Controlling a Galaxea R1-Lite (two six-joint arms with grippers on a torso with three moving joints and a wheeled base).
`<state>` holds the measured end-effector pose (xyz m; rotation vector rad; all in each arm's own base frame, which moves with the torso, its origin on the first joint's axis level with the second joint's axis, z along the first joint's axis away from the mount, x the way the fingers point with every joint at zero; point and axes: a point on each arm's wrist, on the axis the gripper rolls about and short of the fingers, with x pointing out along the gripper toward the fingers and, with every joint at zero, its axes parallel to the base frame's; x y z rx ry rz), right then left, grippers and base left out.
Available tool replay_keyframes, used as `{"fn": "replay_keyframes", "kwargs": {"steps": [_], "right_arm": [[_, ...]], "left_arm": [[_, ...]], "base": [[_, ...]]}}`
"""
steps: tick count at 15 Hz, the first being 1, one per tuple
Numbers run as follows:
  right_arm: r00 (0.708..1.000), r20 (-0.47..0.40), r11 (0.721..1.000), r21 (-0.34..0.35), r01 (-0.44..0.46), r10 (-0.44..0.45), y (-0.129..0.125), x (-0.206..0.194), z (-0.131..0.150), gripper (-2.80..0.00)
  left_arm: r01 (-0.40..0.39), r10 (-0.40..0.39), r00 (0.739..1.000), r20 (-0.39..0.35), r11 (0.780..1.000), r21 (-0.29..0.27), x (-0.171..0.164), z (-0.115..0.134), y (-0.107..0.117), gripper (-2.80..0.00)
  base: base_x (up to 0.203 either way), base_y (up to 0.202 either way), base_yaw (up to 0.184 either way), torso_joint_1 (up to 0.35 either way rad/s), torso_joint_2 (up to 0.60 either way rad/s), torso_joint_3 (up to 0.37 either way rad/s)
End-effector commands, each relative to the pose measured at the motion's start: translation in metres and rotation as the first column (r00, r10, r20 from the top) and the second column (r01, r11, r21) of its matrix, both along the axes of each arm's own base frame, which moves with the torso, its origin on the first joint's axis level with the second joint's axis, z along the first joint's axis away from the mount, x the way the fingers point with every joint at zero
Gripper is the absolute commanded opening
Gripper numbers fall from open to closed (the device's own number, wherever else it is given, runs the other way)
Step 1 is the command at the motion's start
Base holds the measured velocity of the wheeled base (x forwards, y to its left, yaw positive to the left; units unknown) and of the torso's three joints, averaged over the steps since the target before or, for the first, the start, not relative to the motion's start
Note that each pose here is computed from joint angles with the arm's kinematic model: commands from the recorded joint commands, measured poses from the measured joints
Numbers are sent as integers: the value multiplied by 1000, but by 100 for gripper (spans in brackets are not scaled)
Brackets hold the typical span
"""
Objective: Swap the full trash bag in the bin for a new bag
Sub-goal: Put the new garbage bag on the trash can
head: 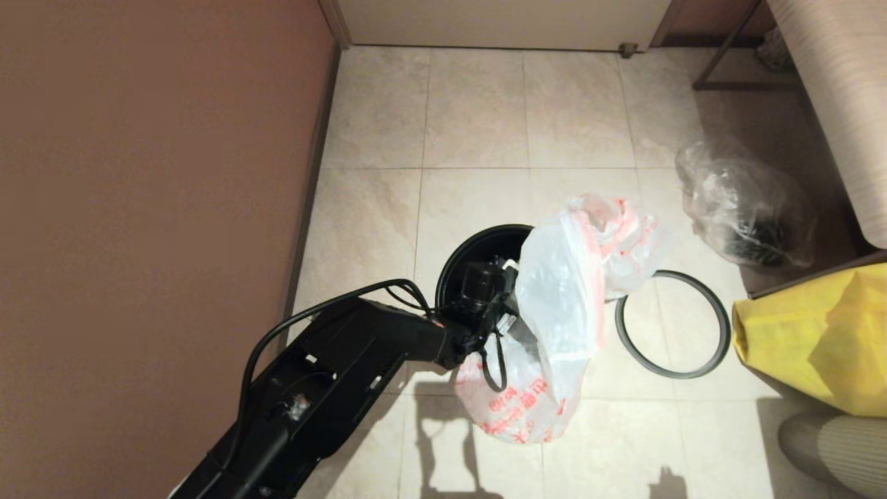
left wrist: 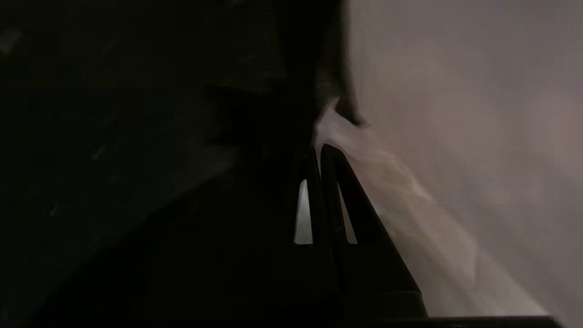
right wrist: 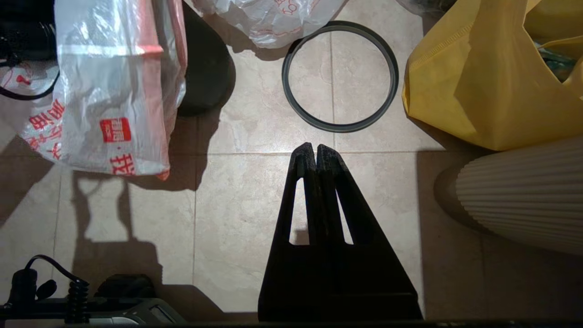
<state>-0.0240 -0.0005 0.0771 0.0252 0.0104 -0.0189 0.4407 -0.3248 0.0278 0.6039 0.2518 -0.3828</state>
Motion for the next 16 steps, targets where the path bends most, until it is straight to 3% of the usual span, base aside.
{"fn": "replay_keyframes", "kwargs": {"steps": [1,3,7,11,16], "right_arm": [[1000,-2,1000,1,0,0,0,0,0,-280],[1000,-2,1000,1,0,0,0,0,0,-280],[1000,-2,1000,-1,0,0,0,0,0,-280],[1000,-2,1000,0,0,0,0,0,0,-280],[1000,-2,1000,0,0,0,0,0,0,-280]], "left_arm": [[1,-1,1000,-3,1000,30,-4,-7,-6,-280],[17,-17,1000,14,1000,6,-14,1,-18,-280],[28,-21,998,51,992,-122,-40,46,-41,-280],[34,-23,997,70,985,-169,-67,72,-59,-280],[-8,5,1000,-11,970,-242,-89,104,-51,-280]], "base": [[0,0,0,0,0,0],[0,0,0,0,0,0],[0,0,0,0,0,0],[0,0,0,0,0,0],[0,0,0,0,0,0]]}}
